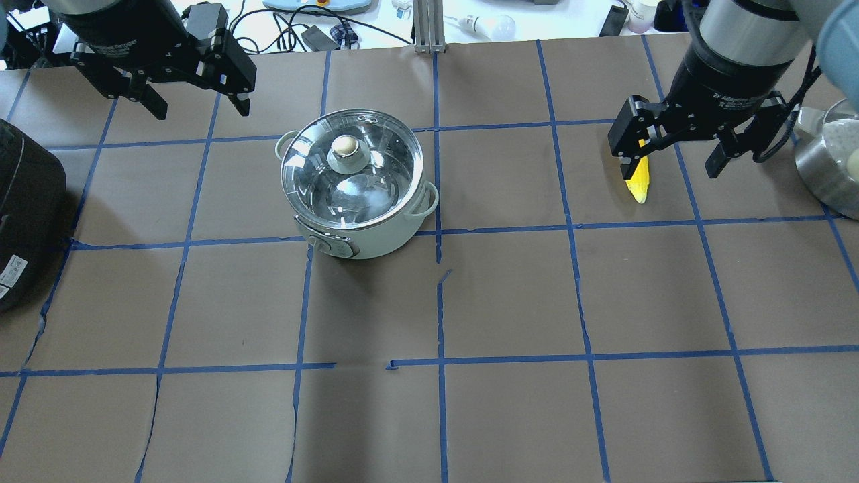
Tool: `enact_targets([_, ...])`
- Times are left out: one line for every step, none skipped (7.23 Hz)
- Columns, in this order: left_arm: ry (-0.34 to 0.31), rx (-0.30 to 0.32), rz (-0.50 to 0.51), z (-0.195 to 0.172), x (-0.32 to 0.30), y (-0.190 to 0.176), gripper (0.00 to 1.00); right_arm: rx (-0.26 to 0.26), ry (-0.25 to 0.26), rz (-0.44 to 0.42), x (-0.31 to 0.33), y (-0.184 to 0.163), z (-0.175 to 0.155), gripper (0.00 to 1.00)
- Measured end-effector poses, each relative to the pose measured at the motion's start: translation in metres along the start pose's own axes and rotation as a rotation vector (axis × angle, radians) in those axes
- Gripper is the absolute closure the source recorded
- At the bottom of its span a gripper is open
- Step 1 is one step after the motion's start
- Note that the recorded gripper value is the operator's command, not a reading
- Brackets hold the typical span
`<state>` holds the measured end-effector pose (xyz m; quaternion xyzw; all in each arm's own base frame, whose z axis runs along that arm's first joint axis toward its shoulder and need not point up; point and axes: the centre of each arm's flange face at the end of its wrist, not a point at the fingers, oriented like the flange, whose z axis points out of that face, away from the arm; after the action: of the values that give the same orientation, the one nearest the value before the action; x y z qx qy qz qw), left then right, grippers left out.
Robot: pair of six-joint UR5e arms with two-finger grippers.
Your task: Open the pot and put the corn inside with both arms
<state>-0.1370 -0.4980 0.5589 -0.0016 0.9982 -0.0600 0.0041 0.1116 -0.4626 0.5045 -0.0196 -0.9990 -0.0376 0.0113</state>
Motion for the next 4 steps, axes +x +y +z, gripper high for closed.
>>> enact_targets([-0.001, -0.002, -0.001, -0.0004, 0.0000, 0.0006, 0.00, 0.000, 0.000, 0.000, -0.0001, 0.0000, 0.0000, 0.00])
enact_targets([-0.002, -0.010, -0.001, -0.0006, -0.0002, 0.0021, 0.00, 0.000, -0.001, -0.001, -0.0003, 0.0000, 0.0000, 0.00])
enact_targets([-0.003, -0.023, -0.002, -0.0006, -0.0007, 0.0042, 0.00, 0.001, 0.000, -0.001, -0.0003, 0.0000, -0.0003, 0.00])
enact_targets([-0.005, -0.031, -0.002, -0.0004, -0.0010, 0.0056, 0.00, 0.001, 0.000, -0.001, -0.0003, -0.0001, -0.0005, 0.00])
